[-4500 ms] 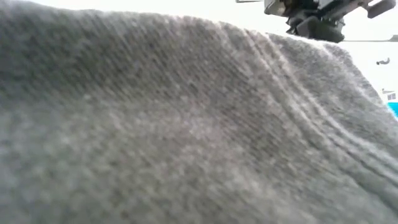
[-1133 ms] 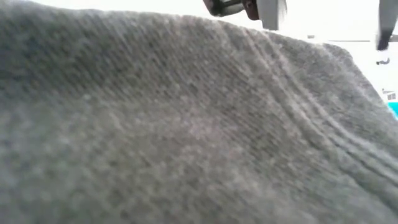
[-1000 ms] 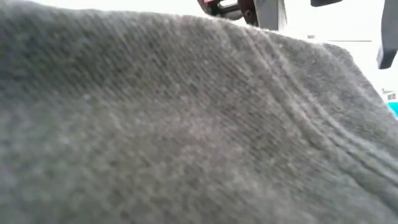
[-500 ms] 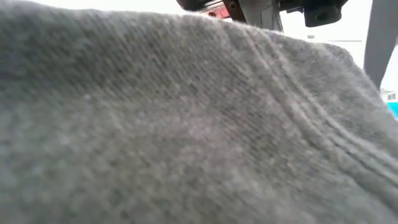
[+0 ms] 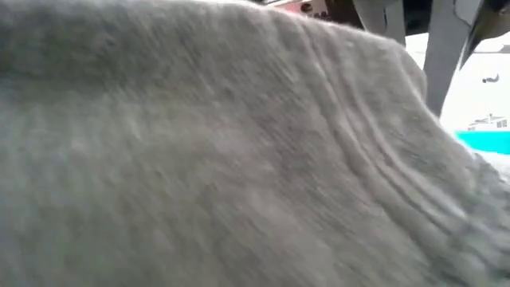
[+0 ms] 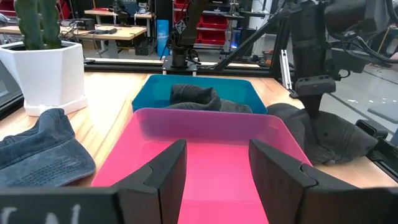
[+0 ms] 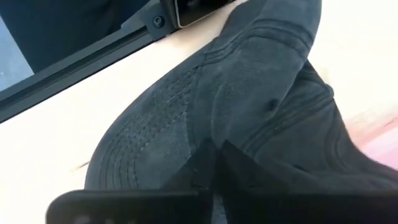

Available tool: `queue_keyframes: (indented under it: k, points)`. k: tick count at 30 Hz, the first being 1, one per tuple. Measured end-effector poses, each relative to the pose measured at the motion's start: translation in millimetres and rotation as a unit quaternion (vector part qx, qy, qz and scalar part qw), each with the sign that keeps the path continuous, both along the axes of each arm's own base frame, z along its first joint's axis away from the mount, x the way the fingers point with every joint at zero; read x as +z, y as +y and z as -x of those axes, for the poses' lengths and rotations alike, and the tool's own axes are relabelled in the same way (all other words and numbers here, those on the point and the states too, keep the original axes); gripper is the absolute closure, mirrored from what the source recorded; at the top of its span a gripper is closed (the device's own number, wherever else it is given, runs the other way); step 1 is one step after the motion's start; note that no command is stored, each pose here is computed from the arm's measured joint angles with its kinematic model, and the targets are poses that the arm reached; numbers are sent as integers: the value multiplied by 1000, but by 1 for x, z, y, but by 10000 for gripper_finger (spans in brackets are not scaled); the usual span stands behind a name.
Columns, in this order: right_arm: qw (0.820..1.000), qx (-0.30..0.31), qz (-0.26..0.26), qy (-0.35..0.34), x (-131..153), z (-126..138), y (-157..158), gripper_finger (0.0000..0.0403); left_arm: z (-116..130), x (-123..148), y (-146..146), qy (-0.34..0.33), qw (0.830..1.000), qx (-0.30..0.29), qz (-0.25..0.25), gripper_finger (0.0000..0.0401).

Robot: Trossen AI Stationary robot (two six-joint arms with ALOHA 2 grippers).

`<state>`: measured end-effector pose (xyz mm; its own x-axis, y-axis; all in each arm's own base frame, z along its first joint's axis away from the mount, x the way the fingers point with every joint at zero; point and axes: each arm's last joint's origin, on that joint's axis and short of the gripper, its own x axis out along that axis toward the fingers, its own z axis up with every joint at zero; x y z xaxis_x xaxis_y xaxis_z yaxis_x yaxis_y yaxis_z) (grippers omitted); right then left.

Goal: Pick & Place hat
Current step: Put the bottom black cap into the blue bin

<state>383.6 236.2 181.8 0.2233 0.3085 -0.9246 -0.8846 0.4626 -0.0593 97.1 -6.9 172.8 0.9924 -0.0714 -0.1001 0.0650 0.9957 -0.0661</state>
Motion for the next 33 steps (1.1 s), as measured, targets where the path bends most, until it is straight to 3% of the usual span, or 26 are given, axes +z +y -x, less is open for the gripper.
queue_keyframes:
  k: [6, 14, 21, 23, 26, 33]
  points:
    - [1000, 0, -9, -17, 15, 3, -2, 395, 0, 0, 0, 0, 1000, 0, 0, 224]
    - [996, 0, -42, -73, 64, 13, -7, 397, 0, 0, 0, 0, 1000, 0, 0, 224]
    - [983, -93, -18, -155, 119, 31, -25, 396, 0, 0, 0, 0, 1000, 0, 0, 224]
    - [969, -162, -9, -187, 134, 36, -32, 396, 0, 0, 0, 0, 1000, 0, 0, 224]
    - [931, -299, 5, -210, 149, 44, -45, 396, 0, 0, 0, 0, 1000, 0, 0, 224]
    - [854, -497, 22, -153, 150, 57, -78, 396, 0, 0, 0, 0, 1000, 0, 0, 224]
